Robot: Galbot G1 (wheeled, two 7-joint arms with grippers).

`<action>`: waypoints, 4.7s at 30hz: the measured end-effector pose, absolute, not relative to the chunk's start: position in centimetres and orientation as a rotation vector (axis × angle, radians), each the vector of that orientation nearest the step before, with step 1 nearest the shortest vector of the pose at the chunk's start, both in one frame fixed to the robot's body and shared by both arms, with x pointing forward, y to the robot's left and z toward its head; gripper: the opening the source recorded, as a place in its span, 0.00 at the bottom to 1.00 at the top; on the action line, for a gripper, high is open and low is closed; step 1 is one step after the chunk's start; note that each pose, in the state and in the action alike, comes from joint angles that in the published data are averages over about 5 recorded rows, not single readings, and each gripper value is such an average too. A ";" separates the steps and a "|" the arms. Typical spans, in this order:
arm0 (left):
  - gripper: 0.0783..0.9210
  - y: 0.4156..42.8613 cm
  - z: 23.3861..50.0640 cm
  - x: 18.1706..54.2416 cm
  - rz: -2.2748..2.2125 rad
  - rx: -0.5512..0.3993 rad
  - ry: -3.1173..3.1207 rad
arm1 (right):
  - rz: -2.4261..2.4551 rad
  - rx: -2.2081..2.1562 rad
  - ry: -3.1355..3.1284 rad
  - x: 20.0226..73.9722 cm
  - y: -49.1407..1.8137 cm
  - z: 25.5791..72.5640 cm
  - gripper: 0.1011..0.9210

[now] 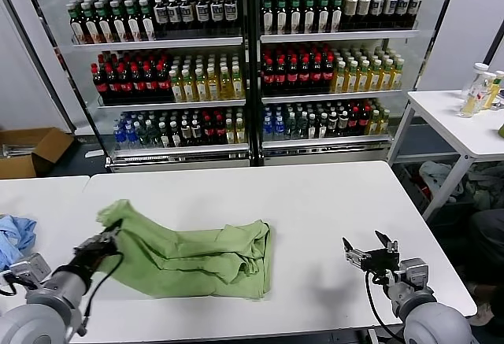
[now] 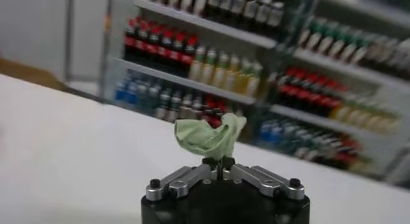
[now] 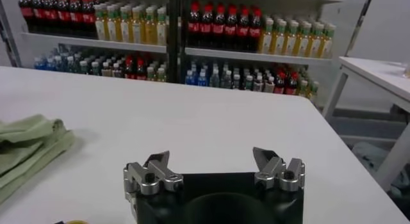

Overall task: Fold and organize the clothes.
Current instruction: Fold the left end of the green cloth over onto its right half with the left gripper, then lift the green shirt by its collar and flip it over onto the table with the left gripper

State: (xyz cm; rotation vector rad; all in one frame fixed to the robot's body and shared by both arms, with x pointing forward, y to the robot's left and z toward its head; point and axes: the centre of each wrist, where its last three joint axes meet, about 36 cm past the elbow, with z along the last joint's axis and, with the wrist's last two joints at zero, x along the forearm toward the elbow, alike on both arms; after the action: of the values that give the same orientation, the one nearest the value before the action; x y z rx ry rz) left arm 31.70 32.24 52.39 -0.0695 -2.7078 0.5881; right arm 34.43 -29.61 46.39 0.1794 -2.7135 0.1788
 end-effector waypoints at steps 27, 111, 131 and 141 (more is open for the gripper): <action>0.09 18.6 45.4 38.5 0.964 -0.483 -2.401 | 0.195 0.171 -2.722 35.3 -30.2 46.3 0.88; 0.04 39.0 45.7 37.8 1.055 -0.119 -2.521 | 0.165 0.134 -2.742 34.9 -30.2 46.9 0.88; 0.03 35.6 51.1 38.3 0.203 -0.063 -2.759 | 0.152 0.160 -2.750 34.0 -29.7 47.1 0.88; 0.03 26.0 47.3 40.1 0.261 -0.232 -2.696 | 0.147 0.173 -2.750 34.5 -29.5 46.6 0.88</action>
State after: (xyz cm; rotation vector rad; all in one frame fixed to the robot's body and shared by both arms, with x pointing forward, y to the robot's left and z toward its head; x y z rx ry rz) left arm 40.13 25.98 47.26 -0.2316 -2.6958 0.2610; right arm 34.47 -29.55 46.63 0.1729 -2.7495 0.1474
